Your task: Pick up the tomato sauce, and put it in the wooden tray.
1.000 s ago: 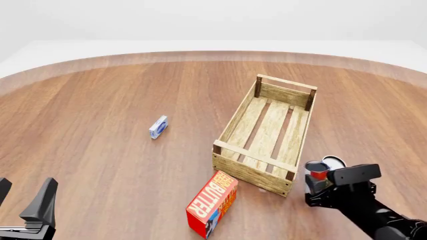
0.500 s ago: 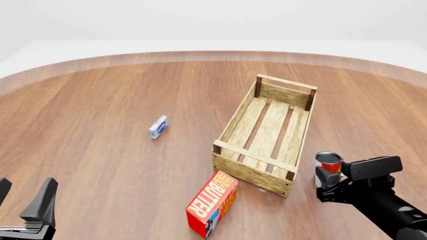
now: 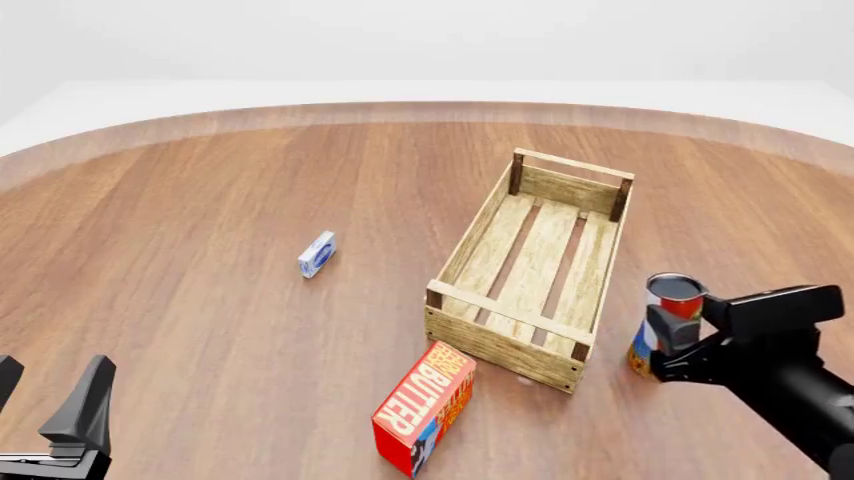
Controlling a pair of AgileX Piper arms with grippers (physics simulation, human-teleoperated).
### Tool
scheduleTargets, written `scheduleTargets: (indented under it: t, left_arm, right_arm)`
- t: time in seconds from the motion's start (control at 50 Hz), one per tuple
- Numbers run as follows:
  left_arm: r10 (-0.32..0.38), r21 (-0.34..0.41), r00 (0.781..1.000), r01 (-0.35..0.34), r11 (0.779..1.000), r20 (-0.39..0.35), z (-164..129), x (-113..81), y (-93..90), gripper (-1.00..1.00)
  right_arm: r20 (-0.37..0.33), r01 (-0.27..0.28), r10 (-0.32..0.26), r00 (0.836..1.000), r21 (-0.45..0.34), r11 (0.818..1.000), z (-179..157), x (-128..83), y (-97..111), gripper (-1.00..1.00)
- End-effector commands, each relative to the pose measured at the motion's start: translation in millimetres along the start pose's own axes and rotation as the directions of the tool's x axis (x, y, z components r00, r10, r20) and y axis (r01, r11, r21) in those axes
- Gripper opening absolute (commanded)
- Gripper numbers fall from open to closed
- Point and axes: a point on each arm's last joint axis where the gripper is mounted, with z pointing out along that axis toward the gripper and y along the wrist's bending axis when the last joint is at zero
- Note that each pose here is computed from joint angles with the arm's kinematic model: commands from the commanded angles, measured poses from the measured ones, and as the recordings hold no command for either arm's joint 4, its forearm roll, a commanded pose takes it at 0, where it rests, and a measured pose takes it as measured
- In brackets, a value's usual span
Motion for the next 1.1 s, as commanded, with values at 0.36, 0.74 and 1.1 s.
scheduleTargets:
  t: [0.36,0.74,1.1]
  left_arm:
    - [0.0,0.0,1.0,0.0,1.0,0.0,0,0.0,0.0,1.0]
    - [0.0,0.0,1.0,0.0,1.0,0.0,0,0.0,0.0,1.0]
    - [0.0,0.0,1.0,0.0,1.0,0.0,0,0.0,0.0,1.0]
  right_arm:
    - [0.057,0.009,-0.009,0.998,0.0,1.0,8,-33,-2,-1.0]
    - [0.084,0.033,-0.032,0.996,-0.005,0.999,22,-54,-2,-1.0]
    - [0.103,0.04,-0.038,0.994,-0.008,0.999,42,-66,-1,-1.0]
